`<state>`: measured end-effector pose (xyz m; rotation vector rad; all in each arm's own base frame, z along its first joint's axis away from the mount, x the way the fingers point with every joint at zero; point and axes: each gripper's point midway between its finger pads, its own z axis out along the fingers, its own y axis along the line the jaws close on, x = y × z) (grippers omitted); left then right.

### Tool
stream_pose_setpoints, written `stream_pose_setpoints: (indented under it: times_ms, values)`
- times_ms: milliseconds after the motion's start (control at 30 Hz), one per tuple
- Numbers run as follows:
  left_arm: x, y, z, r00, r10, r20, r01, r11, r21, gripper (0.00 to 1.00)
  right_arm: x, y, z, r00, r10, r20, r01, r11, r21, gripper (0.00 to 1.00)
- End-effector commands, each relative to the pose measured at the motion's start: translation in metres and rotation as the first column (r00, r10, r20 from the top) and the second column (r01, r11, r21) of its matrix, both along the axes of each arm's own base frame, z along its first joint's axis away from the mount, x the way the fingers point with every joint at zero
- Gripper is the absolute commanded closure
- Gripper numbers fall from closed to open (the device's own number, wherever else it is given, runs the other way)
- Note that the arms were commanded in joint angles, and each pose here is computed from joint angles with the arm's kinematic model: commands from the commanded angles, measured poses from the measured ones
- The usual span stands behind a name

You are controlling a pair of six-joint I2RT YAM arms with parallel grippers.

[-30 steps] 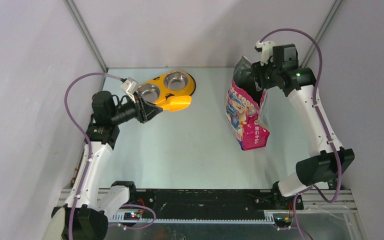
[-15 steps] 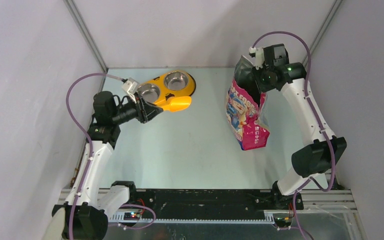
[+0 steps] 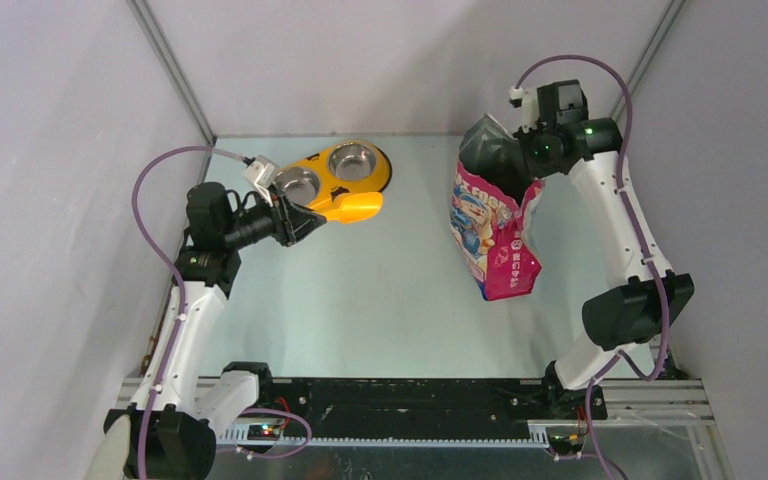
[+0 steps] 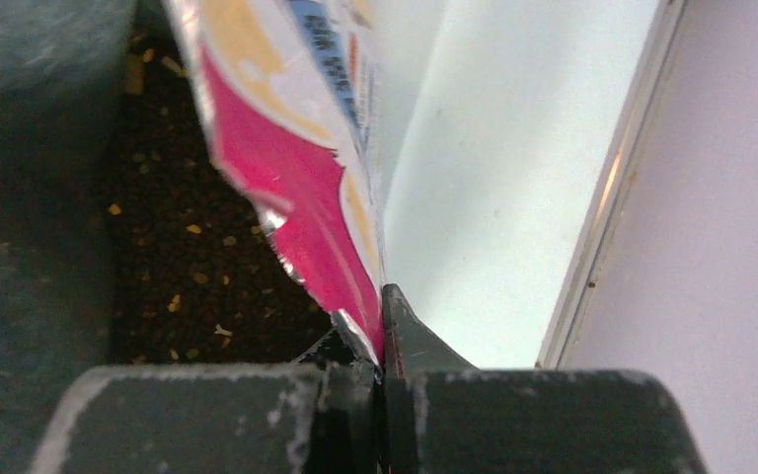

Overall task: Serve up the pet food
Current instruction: Collect the pet food from the pet food bag.

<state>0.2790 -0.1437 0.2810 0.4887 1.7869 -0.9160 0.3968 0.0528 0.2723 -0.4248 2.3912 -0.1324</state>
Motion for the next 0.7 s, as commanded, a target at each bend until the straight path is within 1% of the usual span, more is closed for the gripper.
stream_pose_setpoints:
  times_ms: [0,167,433,533,600,633,667]
  values:
    - [0.004,0.003,0.009,0.999,0.012,0.043,-0.012,1.0,-0.004,1.0,0.025,-0.029,0.063,0.972,-0.089,0.215,0.087,0.996,0.018,1.0]
    - [0.004,0.004,0.009,0.999,0.016,0.041,-0.015,1.0,-0.006,1.0,0.031,-0.046,0.094,0.945,-0.138,0.297,0.141,0.99,0.014,1.0]
    - [0.005,0.004,0.009,0.999,0.018,0.037,-0.018,1.0,-0.01,1.0,0.033,-0.059,0.132,0.901,-0.177,0.396,0.194,0.981,-0.003,1.0]
    - [0.005,0.005,0.009,0.999,0.02,0.035,-0.02,1.0,-0.011,1.0,0.033,-0.051,0.129,0.908,-0.166,0.385,0.176,0.984,0.008,1.0]
    - [0.005,0.005,0.009,0.999,0.02,0.035,-0.02,1.0,-0.011,1.0,0.031,-0.035,0.113,0.93,-0.136,0.342,0.141,0.99,0.01,1.0]
    - [0.005,0.005,0.009,0.999,0.021,0.037,-0.02,1.0,-0.011,1.0,0.029,-0.03,0.112,0.93,-0.123,0.346,0.126,0.992,0.014,1.0]
    - [0.005,0.005,0.01,0.999,0.021,0.037,-0.02,1.0,-0.011,1.0,0.027,-0.017,0.097,0.944,-0.094,0.317,0.098,0.995,0.001,1.0]
